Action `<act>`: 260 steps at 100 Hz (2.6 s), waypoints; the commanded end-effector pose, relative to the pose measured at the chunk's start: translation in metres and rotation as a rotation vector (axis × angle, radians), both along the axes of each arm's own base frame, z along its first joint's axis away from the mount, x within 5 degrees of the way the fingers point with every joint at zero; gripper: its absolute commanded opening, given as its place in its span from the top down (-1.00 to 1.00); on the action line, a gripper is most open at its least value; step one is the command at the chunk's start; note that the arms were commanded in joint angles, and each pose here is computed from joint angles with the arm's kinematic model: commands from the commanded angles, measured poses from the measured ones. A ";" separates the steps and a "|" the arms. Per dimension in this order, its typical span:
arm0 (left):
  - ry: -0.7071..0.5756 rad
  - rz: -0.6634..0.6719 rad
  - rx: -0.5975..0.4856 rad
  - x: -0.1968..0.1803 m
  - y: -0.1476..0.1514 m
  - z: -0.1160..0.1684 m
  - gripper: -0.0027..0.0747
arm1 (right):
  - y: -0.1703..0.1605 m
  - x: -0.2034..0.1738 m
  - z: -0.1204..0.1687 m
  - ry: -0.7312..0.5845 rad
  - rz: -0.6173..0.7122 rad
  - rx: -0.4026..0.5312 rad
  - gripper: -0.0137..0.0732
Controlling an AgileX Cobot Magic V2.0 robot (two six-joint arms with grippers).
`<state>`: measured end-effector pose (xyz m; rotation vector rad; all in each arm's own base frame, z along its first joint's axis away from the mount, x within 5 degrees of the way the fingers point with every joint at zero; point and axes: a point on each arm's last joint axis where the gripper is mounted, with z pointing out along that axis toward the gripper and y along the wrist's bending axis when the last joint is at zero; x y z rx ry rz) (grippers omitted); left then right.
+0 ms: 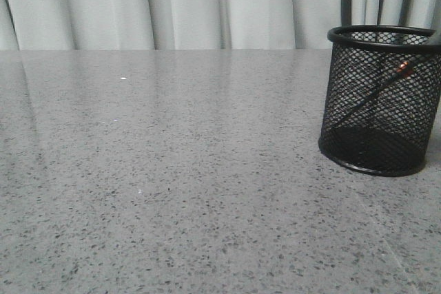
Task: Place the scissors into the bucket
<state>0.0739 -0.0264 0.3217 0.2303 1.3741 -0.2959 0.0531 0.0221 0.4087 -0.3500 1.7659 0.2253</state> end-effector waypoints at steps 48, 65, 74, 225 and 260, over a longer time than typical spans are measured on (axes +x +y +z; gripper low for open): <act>-0.013 0.153 -0.113 -0.002 0.015 -0.027 0.99 | -0.016 -0.034 -0.103 -0.421 -0.067 0.047 0.79; -0.013 0.153 -0.113 -0.002 0.015 -0.027 0.99 | -0.016 -0.034 -0.103 -0.421 -0.067 0.047 0.79; -0.013 0.153 -0.113 -0.002 0.015 -0.027 0.99 | -0.016 -0.034 -0.103 -0.421 -0.067 0.047 0.79; 0.344 0.315 0.144 -0.020 0.024 -0.140 0.99 | -0.016 -0.034 -0.103 -0.421 -0.067 0.047 0.79; 0.344 0.315 0.144 -0.020 0.024 -0.140 0.99 | -0.016 -0.034 -0.103 -0.421 -0.067 0.047 0.79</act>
